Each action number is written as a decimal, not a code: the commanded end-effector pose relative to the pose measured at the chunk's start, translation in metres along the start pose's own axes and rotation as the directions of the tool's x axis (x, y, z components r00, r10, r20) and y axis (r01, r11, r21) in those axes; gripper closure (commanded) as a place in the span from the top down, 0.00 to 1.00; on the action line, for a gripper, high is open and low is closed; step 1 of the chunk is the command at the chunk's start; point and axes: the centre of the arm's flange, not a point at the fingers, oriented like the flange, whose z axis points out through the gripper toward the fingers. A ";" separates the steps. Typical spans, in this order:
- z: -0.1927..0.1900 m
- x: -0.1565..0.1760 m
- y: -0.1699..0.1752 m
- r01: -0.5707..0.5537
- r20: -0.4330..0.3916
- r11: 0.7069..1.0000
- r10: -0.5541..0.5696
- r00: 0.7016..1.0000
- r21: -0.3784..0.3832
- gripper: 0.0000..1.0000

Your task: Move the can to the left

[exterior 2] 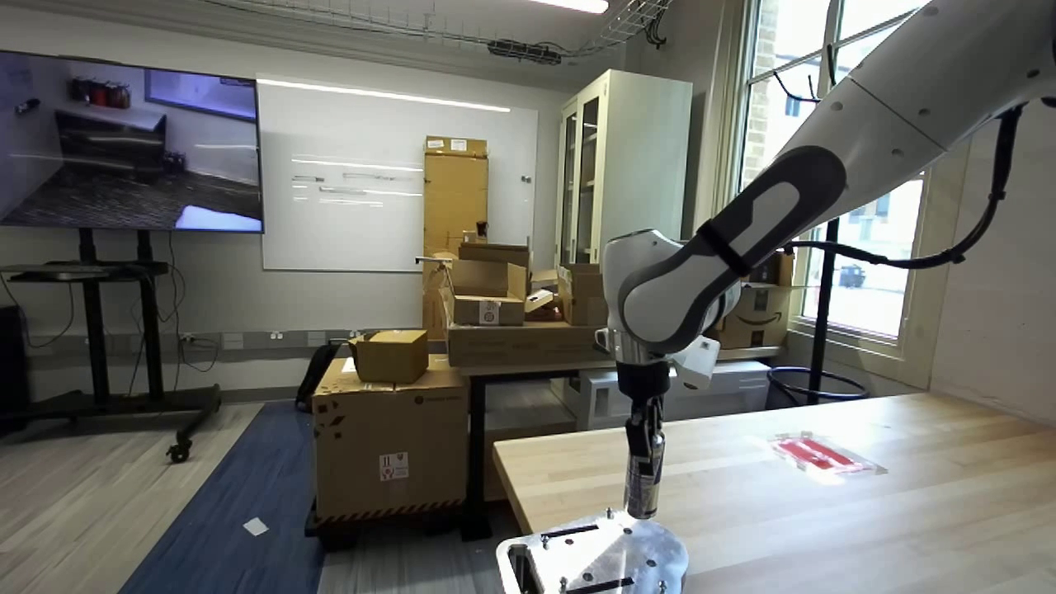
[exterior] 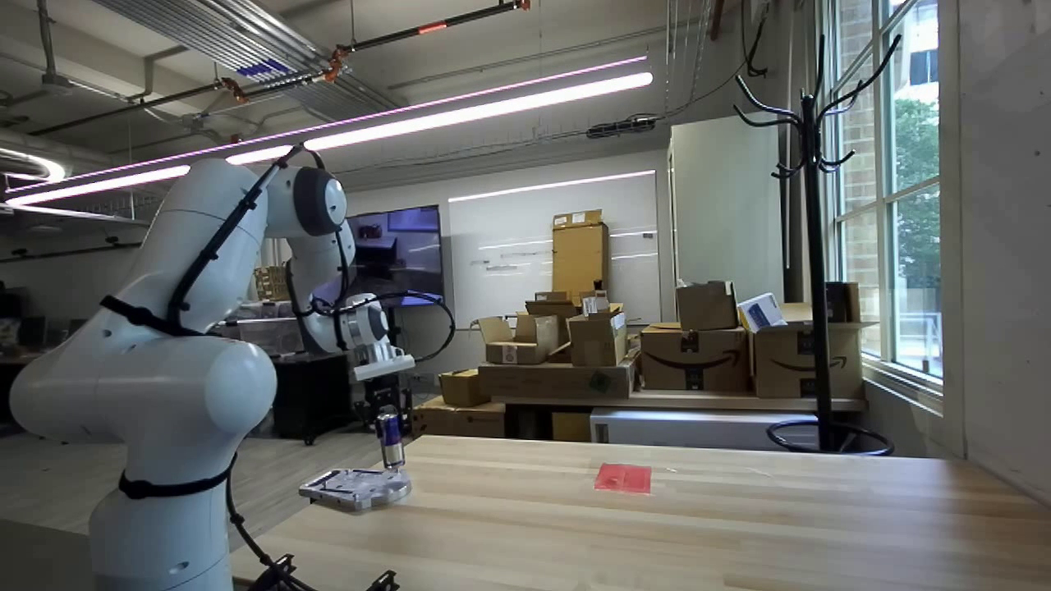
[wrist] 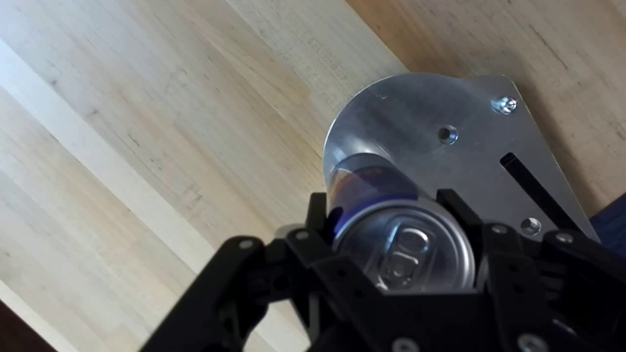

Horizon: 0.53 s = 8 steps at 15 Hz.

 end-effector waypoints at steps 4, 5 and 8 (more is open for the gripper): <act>0.009 -0.011 -0.059 0.028 -0.032 0.998 -0.029 0.999 -0.049 0.33; 0.010 -0.009 -0.068 0.034 -0.034 0.998 -0.036 0.999 -0.058 0.33; 0.013 -0.003 -0.091 0.055 -0.033 0.996 -0.057 0.998 -0.071 0.33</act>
